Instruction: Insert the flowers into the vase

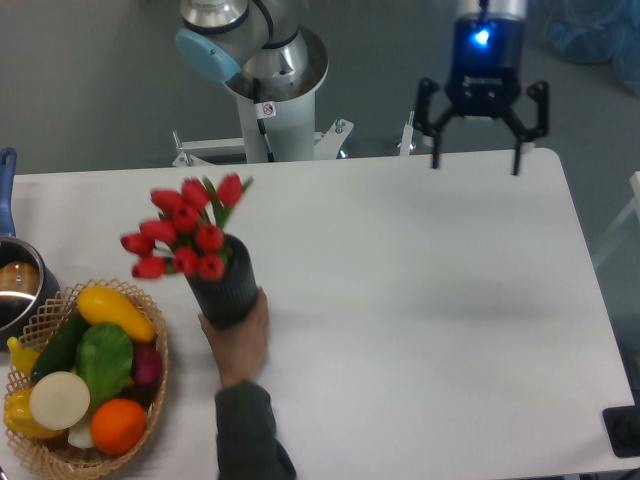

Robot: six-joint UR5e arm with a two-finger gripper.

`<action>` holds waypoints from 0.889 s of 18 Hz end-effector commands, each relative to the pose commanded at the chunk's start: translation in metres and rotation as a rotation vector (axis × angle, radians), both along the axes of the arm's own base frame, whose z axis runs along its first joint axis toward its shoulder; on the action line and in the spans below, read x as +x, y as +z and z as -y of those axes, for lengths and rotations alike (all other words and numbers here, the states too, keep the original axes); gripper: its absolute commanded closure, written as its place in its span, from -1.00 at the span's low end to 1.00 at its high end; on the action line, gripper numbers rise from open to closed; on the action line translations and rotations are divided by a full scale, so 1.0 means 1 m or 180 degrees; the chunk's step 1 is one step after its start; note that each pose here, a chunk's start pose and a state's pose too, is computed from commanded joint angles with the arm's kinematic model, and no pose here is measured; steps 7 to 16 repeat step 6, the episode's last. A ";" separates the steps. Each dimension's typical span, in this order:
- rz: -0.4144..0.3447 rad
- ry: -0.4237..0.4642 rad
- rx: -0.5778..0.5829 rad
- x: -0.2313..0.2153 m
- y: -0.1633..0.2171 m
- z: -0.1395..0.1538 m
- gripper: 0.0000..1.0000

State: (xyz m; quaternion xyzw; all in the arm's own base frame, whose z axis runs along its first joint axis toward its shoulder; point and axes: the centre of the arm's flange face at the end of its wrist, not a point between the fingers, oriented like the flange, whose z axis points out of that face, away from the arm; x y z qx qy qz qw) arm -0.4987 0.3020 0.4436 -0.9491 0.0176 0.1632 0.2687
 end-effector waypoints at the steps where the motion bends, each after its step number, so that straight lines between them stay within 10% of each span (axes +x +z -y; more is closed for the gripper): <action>1: -0.0019 -0.0070 -0.0209 -0.005 -0.016 -0.007 -1.00; 6: -0.0019 -0.0178 -0.1019 -0.015 -0.074 -0.042 -1.00; 16: -0.0019 -0.0178 -0.1019 -0.015 -0.074 -0.042 -1.00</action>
